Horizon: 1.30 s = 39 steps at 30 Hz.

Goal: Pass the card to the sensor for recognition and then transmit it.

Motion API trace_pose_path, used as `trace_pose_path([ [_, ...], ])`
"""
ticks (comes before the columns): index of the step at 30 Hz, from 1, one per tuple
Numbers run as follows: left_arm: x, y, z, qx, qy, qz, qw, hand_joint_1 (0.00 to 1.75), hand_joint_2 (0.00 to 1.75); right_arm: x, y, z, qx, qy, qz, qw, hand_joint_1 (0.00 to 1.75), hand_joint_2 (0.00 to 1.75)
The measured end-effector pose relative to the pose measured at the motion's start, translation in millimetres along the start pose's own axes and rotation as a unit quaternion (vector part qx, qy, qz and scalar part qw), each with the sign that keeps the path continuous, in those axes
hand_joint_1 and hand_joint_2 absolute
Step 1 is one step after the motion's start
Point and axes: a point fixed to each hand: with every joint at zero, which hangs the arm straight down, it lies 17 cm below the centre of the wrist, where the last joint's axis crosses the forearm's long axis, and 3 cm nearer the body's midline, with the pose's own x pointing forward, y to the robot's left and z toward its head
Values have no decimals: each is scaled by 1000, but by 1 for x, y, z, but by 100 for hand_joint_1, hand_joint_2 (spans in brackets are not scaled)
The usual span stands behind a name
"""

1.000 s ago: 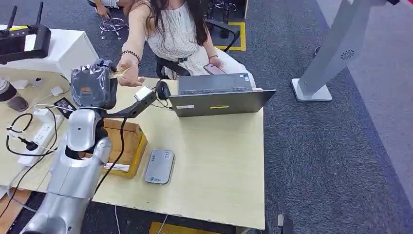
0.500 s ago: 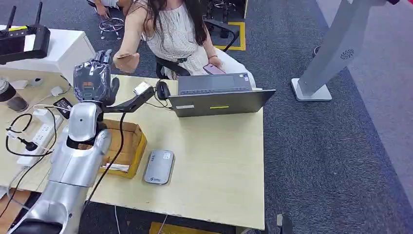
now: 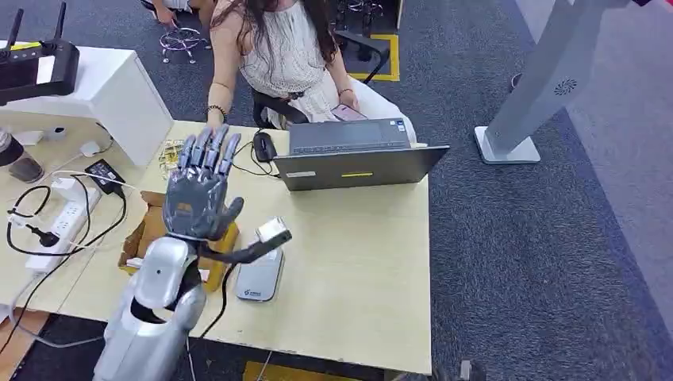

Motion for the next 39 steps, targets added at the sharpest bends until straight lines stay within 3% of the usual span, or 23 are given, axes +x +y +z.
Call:
trace_pose_path([
  [7,18,-20,69,-31,-11,32,999,0,175,-4,-21,7,-27,-5,-20,999,0,0],
  [11,4,-31,102,-47,32,29,998,0,175,-6,-31,10,-37,-6,-29,999,0,0],
  [22,-74,-52,147,-64,167,44,983,0,175,-11,-37,13,-42,2,-30,999,0,0],
  [39,-140,-92,190,-109,258,47,959,0,175,-14,-33,12,-31,13,-13,999,0,0],
])
